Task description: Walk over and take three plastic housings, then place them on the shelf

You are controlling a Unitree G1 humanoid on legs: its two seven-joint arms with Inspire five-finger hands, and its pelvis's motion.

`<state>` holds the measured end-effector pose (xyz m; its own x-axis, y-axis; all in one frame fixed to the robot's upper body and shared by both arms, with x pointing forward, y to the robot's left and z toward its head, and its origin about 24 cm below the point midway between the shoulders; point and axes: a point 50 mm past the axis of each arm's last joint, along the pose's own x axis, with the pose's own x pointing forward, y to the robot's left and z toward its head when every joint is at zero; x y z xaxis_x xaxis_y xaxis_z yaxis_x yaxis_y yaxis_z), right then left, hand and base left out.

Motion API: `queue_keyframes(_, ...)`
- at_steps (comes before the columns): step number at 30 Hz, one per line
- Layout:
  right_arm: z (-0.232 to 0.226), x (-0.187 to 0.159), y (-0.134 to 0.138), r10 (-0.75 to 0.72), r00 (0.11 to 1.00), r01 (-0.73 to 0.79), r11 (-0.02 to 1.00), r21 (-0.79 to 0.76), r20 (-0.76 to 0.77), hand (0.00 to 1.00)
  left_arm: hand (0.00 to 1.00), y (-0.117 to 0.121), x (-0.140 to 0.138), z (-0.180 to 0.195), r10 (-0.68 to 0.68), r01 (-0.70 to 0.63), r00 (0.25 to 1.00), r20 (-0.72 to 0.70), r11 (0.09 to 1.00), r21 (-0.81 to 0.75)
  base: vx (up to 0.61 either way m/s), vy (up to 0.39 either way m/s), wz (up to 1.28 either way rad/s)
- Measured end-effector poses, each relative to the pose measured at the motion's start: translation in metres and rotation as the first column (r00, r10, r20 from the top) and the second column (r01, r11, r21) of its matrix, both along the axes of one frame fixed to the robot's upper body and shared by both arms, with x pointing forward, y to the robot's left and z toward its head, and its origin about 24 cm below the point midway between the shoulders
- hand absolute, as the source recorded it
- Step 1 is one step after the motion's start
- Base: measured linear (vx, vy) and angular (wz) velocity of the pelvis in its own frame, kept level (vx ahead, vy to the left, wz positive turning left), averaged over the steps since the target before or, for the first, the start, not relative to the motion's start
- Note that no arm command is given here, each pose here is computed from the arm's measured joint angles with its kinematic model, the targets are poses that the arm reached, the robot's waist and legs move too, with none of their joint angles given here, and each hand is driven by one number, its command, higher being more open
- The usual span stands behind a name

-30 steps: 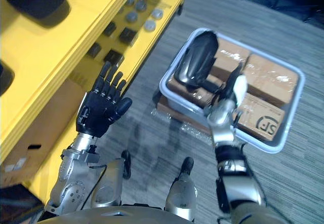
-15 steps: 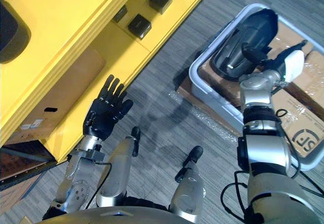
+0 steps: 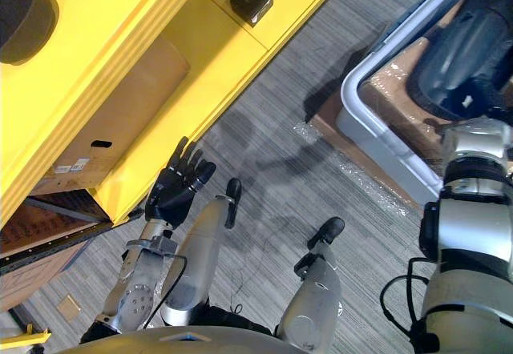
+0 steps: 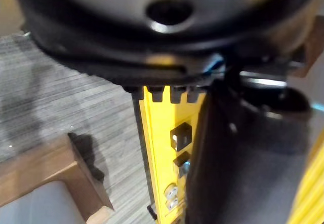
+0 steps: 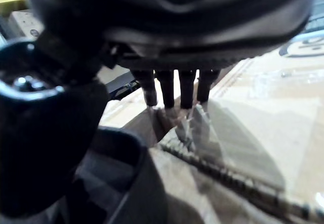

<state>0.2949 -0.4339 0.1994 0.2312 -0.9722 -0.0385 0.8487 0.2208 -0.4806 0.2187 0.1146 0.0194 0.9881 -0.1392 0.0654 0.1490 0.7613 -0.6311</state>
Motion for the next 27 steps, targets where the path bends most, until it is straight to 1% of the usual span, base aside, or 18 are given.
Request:
queue_keyframes(1, 0.001, -0.003, -0.003, -0.010, 1.000, 0.010, 1.000, -0.006, -0.007, 0.00, 1.00, 0.000, 0.000, 0.000, 0.003, -0.003, 1.000, 0.000, 1.000, 0.000, -0.05, -0.013, 0.00)
queue_keyframes(3, 0.004, -0.012, -0.011, -0.035, 0.997, 0.031, 0.998, -0.047, -0.068, 0.00, 1.00, 0.000, 0.000, -0.002, 0.015, -0.015, 1.000, -0.012, 1.000, -0.002, -0.04, -0.018, 0.01)
queue_keyframes(7, 0.005, -0.018, -0.017, -0.045, 0.991, 0.033, 0.995, -0.090, -0.128, 0.00, 1.00, 0.002, 0.001, -0.001, 0.029, -0.029, 1.000, -0.007, 1.000, -0.003, -0.05, -0.035, 0.02)
queue_keyframes(12, 0.011, -0.016, -0.019, 0.027, 0.990, -0.042, 0.994, -0.103, -0.137, 0.00, 1.00, 0.006, 0.002, 0.000, 0.046, -0.046, 0.999, -0.002, 0.999, -0.003, -0.02, -0.043, 0.00)
queue_keyframes(16, 0.009, -0.014, -0.019, 0.073, 0.983, -0.088, 0.993, -0.083, -0.169, 0.00, 1.00, 0.016, 0.002, 0.012, 0.081, -0.080, 0.996, 0.049, 0.997, -0.012, -0.02, -0.053, -0.01)
queue_keyframes(20, 0.002, 0.002, -0.004, 0.177, 0.965, -0.195, 0.978, -0.074, -0.195, 0.00, 1.00, 0.026, -0.004, 0.019, 0.095, -0.094, 0.991, 0.097, 0.995, -0.012, -0.03, -0.022, 0.00)
queue_keyframes(24, -0.008, 0.025, 0.024, 0.306, 0.926, -0.341, 0.929, -0.144, -0.220, 0.00, 1.00, 0.037, -0.013, 0.031, 0.081, -0.083, 0.979, 0.186, 0.997, 0.006, -0.05, -0.032, -0.03)
queue_keyframes(27, -0.013, 0.033, 0.039, 0.358, 0.901, -0.406, 0.895, -0.184, -0.246, 0.00, 1.00, 0.038, -0.013, 0.041, 0.059, -0.064, 0.969, 0.242, 0.998, 0.015, -0.01, -0.050, 0.01)
